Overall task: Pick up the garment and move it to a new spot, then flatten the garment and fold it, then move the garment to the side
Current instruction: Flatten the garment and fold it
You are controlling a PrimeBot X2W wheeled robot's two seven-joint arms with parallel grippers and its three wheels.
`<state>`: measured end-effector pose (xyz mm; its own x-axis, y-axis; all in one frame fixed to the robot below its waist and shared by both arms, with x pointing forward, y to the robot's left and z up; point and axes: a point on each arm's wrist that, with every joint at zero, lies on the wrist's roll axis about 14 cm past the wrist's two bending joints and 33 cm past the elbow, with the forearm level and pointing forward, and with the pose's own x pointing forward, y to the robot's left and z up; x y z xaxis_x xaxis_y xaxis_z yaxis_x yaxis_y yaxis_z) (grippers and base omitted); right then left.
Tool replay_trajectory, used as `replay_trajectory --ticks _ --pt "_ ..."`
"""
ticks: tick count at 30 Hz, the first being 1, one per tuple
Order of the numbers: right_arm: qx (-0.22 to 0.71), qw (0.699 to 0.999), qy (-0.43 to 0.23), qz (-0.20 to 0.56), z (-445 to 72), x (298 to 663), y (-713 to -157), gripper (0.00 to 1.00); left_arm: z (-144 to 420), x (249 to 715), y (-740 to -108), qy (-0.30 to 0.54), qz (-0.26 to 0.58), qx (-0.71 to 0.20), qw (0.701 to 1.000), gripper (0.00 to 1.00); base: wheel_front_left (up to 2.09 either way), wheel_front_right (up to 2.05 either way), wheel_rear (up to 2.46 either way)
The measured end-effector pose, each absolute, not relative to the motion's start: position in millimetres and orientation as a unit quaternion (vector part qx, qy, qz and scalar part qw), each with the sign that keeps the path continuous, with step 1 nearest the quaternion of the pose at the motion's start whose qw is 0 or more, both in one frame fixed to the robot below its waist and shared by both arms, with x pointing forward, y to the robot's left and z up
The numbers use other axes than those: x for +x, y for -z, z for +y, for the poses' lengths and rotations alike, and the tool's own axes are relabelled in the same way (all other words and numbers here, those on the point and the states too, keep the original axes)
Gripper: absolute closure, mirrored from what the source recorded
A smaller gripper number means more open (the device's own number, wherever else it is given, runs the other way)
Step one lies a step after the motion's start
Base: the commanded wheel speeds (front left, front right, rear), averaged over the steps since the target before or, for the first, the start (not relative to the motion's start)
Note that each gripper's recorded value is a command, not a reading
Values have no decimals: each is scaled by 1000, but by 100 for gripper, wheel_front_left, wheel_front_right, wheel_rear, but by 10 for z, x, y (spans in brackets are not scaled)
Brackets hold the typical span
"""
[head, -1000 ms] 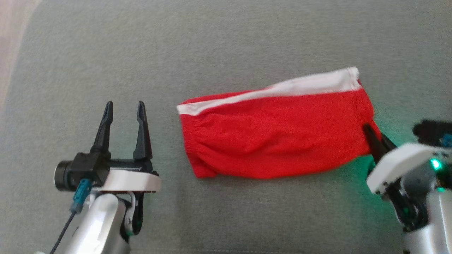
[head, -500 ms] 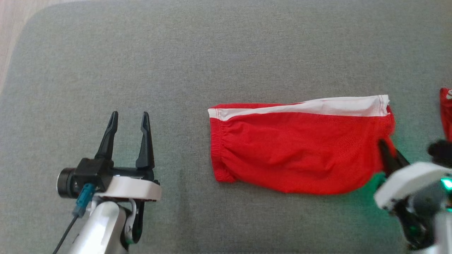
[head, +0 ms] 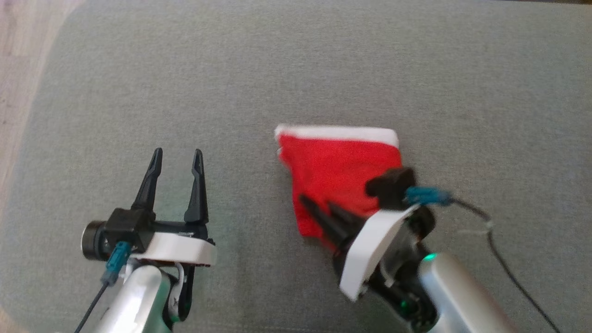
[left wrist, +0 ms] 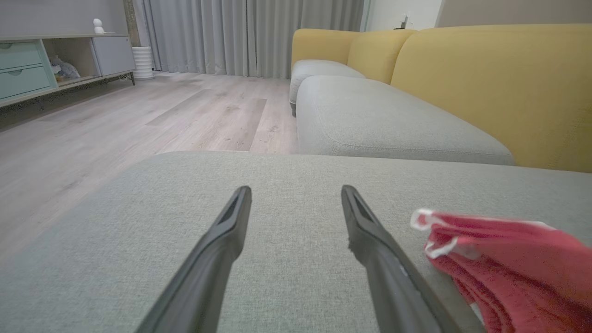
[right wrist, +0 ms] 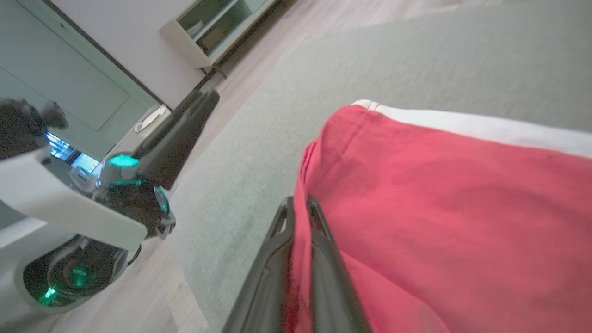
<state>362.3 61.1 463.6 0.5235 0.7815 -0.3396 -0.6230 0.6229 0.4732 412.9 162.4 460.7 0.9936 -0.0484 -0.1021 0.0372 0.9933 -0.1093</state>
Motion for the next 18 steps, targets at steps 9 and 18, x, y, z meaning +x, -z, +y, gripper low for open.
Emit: replay_trajectory --ticks 9,18 --pt "204 849 -437 217 846 3508 -4743 0 1689 4095 -4544 8 62 -60 996 0 0 0 0" --pt "159 945 -286 11 -172 4331 -5398 0 1597 4151 -4591 21 52 -59 997 0 0 0 0"
